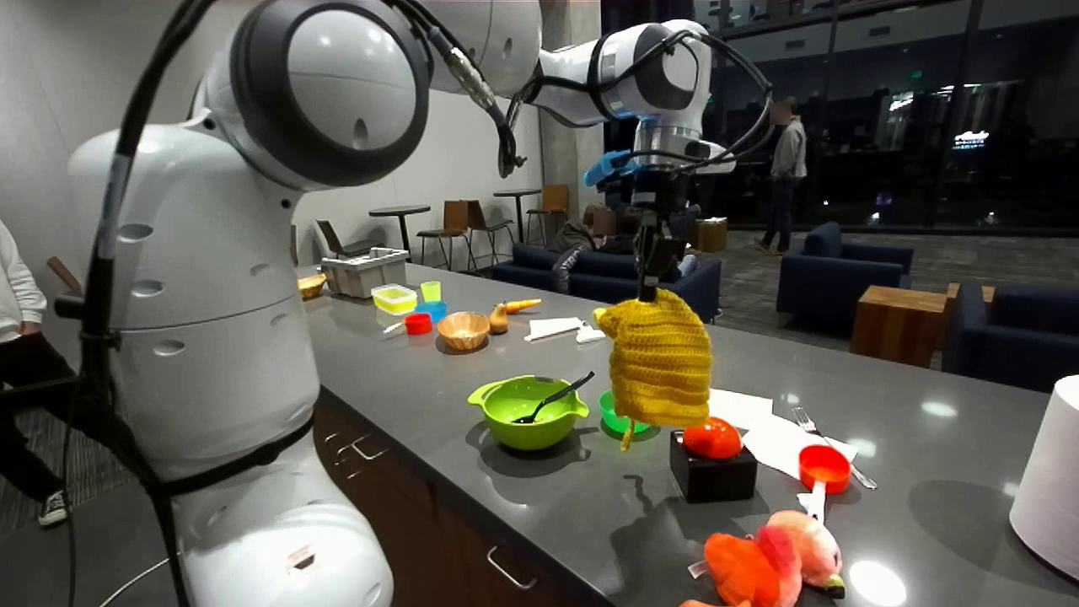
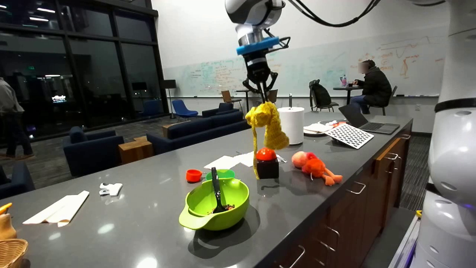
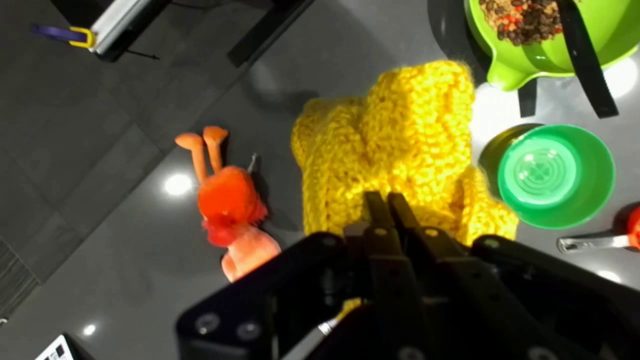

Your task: Place the orange knitted item to the right of the green bowl

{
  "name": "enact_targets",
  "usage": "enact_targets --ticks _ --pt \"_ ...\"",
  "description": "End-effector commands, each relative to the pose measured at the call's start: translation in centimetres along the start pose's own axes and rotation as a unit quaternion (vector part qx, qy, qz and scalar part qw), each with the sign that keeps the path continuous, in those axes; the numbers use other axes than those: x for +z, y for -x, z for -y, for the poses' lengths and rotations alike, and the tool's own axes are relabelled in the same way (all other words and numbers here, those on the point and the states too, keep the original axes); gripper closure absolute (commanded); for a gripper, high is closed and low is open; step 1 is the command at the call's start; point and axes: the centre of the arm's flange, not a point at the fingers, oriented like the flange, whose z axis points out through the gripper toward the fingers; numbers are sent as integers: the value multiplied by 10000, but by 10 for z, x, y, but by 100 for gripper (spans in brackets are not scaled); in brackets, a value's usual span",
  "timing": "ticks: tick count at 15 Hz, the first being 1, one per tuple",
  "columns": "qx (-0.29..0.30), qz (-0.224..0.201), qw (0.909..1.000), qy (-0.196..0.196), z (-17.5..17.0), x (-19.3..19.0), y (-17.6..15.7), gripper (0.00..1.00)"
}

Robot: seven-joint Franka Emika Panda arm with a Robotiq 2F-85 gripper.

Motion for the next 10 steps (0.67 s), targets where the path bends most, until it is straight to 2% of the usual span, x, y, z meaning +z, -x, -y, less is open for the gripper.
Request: enact_targets --ticks 1,6,10 --pt "240 353 9991 28 -39 46 32 99" --pt "212 1054 9941 115 -54 112 40 99" --pt "-1 1443 9894 140 -40 155 38 99"
